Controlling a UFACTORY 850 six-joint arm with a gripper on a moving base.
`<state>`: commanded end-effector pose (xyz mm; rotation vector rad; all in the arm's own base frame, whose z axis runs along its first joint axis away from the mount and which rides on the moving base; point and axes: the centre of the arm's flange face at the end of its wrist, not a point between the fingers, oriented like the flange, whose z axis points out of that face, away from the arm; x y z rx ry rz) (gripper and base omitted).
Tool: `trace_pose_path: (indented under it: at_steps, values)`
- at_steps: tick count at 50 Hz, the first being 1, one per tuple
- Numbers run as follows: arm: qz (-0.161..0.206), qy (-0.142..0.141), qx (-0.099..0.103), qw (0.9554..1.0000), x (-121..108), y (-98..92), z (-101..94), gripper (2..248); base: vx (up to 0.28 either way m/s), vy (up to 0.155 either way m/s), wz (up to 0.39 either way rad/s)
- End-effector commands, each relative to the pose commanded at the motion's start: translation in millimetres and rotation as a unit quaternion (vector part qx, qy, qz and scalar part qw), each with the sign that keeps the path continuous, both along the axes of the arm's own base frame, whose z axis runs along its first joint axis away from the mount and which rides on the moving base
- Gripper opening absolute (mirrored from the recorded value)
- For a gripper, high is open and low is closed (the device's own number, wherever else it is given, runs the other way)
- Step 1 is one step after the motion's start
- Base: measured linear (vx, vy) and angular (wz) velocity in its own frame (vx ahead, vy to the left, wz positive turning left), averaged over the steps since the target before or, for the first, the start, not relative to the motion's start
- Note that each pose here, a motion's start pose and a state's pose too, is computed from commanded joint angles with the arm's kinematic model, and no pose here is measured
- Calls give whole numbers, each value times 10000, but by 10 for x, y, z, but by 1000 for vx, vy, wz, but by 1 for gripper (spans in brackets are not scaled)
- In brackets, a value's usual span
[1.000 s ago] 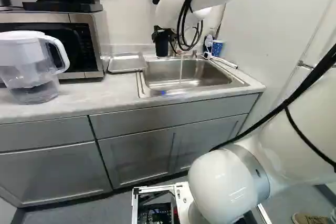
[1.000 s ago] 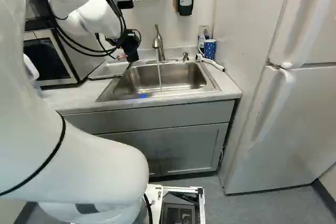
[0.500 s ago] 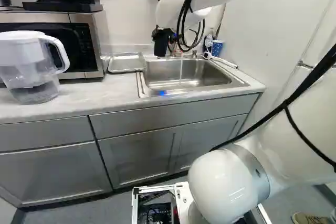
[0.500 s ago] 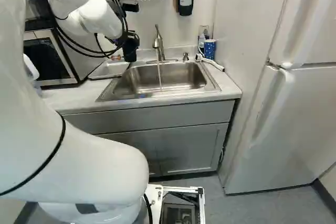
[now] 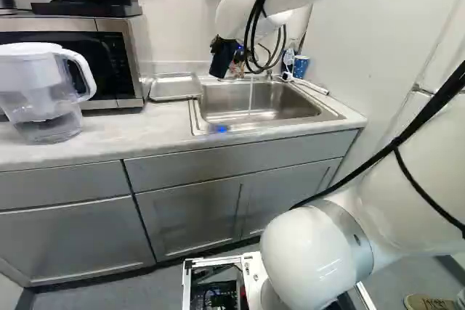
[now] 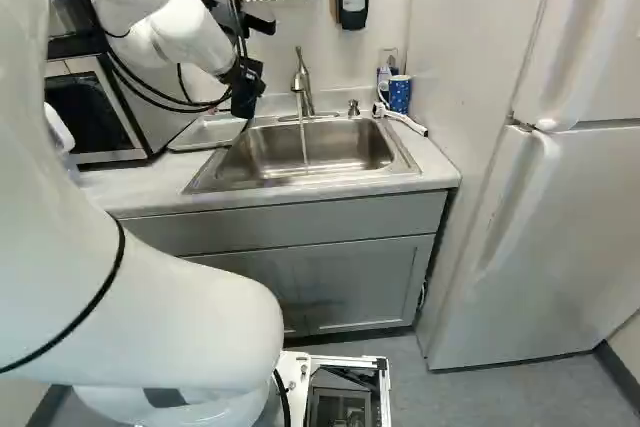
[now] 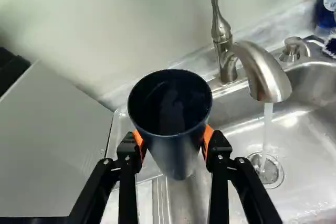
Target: Rinse the cup and place it in the tray
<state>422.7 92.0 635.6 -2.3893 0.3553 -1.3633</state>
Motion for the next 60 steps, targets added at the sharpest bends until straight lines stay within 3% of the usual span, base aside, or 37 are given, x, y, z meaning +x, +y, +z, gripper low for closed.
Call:
trace_pose_path:
  at_steps: [15, 30, 45, 60]
  values:
    - [-367, 148, 681, 9969, 0, 0, 0, 123, 0, 0, 0]
    - [-733, 296, 1359, 9876, 0, 0, 0, 123, 0, 0, 0]
    - [-1093, 441, 2027, 9721, 0, 0, 0, 123, 0, 0, 0]
    - [-1447, 584, 2684, 9506, 0, 0, 0, 123, 0, 0, 0]
